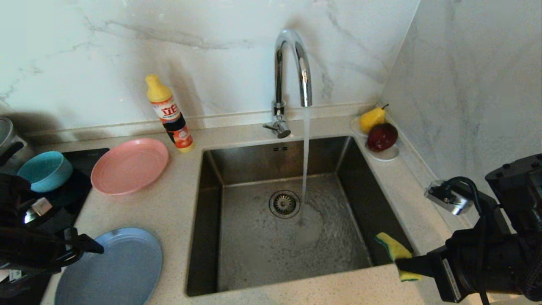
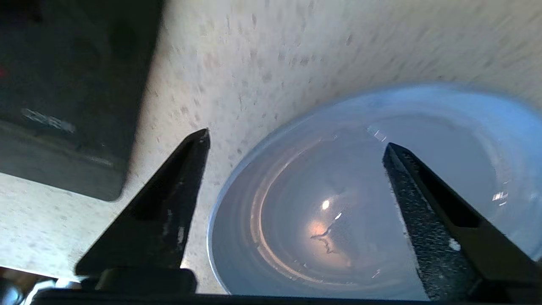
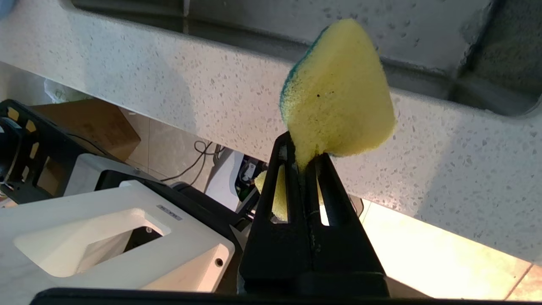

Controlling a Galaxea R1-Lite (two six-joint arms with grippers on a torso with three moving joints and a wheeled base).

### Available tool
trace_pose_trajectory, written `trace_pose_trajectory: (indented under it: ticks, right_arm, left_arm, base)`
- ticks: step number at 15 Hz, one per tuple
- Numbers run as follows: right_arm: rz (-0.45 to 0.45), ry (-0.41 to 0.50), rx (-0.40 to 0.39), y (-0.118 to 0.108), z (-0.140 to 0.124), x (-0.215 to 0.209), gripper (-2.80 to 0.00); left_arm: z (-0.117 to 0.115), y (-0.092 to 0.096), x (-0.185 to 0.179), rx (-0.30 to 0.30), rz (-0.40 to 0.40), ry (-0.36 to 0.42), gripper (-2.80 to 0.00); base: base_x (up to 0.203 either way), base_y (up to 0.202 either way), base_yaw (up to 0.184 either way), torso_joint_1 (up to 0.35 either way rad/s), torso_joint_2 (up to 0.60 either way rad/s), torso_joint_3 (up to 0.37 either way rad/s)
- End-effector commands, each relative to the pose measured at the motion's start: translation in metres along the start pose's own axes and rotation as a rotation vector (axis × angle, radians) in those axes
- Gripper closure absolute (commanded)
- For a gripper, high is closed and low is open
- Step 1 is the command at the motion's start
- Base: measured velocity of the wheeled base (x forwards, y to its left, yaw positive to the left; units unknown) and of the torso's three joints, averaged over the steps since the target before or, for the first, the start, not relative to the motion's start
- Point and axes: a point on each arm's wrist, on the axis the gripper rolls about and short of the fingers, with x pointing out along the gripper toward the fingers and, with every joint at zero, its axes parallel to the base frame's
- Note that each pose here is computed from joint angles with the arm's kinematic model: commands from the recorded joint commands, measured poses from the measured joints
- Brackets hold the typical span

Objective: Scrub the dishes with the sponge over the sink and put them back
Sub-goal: Wash the plate

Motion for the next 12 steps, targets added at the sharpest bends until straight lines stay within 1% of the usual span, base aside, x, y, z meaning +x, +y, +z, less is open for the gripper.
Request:
trace_pose_trajectory:
  ticks: [1,6,9,12]
  right_arm:
    - [-0.002,0.013,0.004,-0.0007,-0.0023,0.0015,0.0]
    - [0.01,-0.023,0.001,-0.0015,-0.0023,0.0081,0.0]
    - [0.009,-0.013,0.002,-0.0025,-0.0052,0.0101,0.0]
    - [0.01,-0.022,0.001,-0.0023,-0.0051,0.0079,0.0]
  left_arm:
    - [-0.004,0.0021,0.009,-0.008,0.0,0.043,-2.8]
    - [-0.0043,0.0021,0.0133,-0.01,-0.015,0.061,-2.8]
    - [-0.0052,0.0021,0.0152,-0.011,-0.038,0.073,-2.8]
    - [-0.0053,0.0023,0.0168,-0.014,-0.04,0.08,-2.8]
  base:
    - [0.0,0.0,0.0,0.0,0.0,0.0]
    - [0.0,0.0,0.0,0.0,0.0,0.0]
    - [0.0,0.0,0.0,0.0,0.0,0.0]
    - [0.0,0.0,0.0,0.0,0.0,0.0]
